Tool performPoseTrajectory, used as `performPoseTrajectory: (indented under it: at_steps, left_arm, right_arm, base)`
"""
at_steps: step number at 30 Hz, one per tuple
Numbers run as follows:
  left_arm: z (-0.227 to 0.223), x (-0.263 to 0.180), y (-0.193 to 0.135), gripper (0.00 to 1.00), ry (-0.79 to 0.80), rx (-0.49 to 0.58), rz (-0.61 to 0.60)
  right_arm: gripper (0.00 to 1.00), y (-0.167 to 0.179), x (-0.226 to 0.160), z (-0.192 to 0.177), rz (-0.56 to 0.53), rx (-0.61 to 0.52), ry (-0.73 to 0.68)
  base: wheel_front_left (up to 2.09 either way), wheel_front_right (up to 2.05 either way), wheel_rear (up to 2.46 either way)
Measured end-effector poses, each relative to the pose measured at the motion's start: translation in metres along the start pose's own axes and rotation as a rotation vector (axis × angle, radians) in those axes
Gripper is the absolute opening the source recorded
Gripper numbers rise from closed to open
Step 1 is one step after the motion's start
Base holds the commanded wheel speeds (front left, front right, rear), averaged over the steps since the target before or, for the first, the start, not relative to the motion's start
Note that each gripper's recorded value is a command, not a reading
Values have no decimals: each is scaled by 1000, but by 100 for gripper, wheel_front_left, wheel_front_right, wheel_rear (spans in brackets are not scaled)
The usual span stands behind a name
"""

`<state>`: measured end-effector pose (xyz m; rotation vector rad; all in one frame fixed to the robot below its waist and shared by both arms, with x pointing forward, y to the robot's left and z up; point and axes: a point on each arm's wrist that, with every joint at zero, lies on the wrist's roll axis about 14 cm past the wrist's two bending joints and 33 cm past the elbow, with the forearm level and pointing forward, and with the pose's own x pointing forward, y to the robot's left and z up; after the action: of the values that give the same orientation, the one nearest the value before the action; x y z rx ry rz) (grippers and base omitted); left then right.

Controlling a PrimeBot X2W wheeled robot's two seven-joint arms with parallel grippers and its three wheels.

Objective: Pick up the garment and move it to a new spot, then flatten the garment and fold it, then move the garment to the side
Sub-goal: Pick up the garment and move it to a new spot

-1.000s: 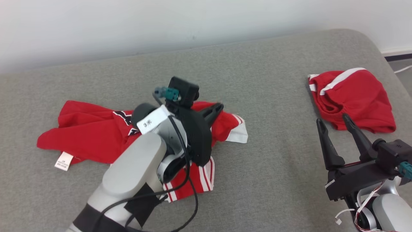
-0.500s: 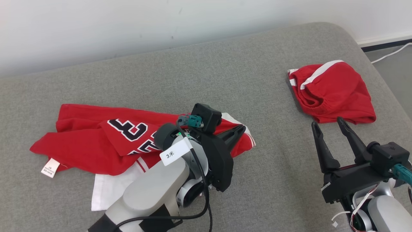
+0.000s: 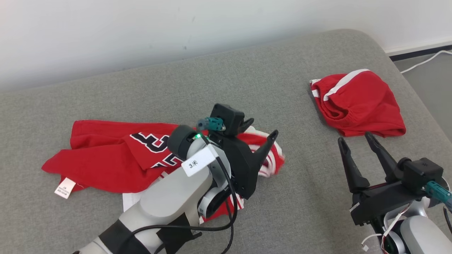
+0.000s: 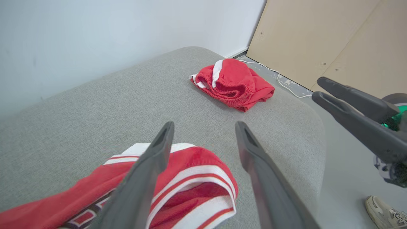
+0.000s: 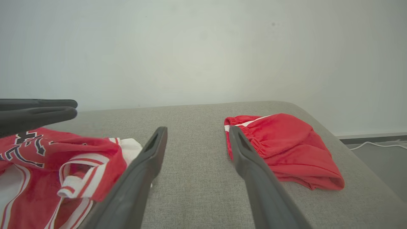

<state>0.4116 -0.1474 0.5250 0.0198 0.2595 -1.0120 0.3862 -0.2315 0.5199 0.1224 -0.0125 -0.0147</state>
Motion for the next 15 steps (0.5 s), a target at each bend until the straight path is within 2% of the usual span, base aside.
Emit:
performPoseTrajectory:
  at_steps: [7,15]
  left_arm:
    - [-1,-8,3,100,-16,11,26]
    - [2,-28,37,100,-90,62,176]
  right_arm:
    - [100,4,2,2,14,3,-16]
    - [100,21,0,-8,57,28,3]
  base:
    - [0,0,0]
    - [0,0,0]
